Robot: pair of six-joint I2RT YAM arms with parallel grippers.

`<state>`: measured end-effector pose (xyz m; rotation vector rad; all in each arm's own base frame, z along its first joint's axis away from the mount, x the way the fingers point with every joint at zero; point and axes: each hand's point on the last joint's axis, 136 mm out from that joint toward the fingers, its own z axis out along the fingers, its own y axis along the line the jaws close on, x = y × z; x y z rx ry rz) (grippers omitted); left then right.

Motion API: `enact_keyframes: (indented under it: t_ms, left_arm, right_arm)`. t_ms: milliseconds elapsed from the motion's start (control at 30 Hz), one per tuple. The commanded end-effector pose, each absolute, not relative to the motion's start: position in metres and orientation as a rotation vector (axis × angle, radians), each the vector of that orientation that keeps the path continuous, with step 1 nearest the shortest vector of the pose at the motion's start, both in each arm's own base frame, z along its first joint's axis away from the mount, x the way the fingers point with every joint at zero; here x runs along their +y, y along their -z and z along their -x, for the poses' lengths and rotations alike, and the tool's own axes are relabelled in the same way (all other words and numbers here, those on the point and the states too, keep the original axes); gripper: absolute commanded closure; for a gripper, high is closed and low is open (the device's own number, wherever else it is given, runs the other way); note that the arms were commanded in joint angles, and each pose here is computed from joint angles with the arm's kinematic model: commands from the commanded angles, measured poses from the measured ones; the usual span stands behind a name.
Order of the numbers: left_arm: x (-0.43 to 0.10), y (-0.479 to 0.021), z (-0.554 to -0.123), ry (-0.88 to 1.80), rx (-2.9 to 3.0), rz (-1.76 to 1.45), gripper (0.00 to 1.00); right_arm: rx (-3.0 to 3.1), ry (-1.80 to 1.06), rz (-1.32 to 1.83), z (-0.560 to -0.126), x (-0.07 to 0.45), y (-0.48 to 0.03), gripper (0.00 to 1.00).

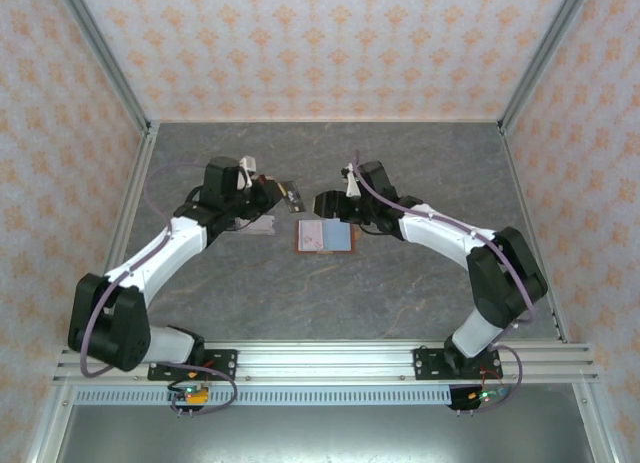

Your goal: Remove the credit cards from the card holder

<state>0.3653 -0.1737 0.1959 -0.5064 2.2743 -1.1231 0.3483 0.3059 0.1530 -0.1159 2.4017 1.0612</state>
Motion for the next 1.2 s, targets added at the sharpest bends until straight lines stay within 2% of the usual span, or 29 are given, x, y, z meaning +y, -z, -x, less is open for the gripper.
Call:
enact_keyframes:
  t_ms: [0, 200, 467, 800, 1033, 1067, 1133, 1167]
  left_arm:
    - [-0.176, -0.217, -0.365, 1.217, 2.179, 0.541, 0.97]
    - [-0.176, -0.239, -0.366, 1.304, 2.101, 0.54, 0.98]
    - [-0.172, -0.254, -0.374, 1.431, 1.966, 0.594, 0.99]
    - [-0.17, -0.251, -0.376, 1.467, 1.94, 0.629, 1.0]
    - [-0.159, -0.237, -0.369, 1.337, 2.028, 0.657, 1.0]
    - [-0.156, -0.231, -0.368, 1.293, 2.062, 0.663, 0.95]
    - [-0.148, -0.219, -0.363, 1.186, 2.145, 0.67, 0.77]
    - [-0.144, -0.214, -0.361, 1.134, 2.175, 0.674, 0.7]
  right_arm:
    - [2.238, -1.383, 0.076, -0.35, 0.332, -0.203, 0.28]
    - [2.159, -1.626, 0.016, -0.348, 0.349, -0.23, 0.26]
    - [2.095, -1.767, -0.045, -0.349, 0.354, -0.246, 0.37]
    - [2.046, -1.829, -0.055, -0.349, 0.356, -0.257, 0.62]
    - [2.148, -1.681, -0.009, -0.352, 0.354, -0.236, 0.91]
    - [2.169, -1.638, 0.005, -0.354, 0.353, -0.231, 0.94]
    - [2.208, -1.535, 0.045, -0.356, 0.349, -0.222, 1.0]
    - [2.218, -1.492, 0.073, -0.357, 0.347, -0.218, 1.0]
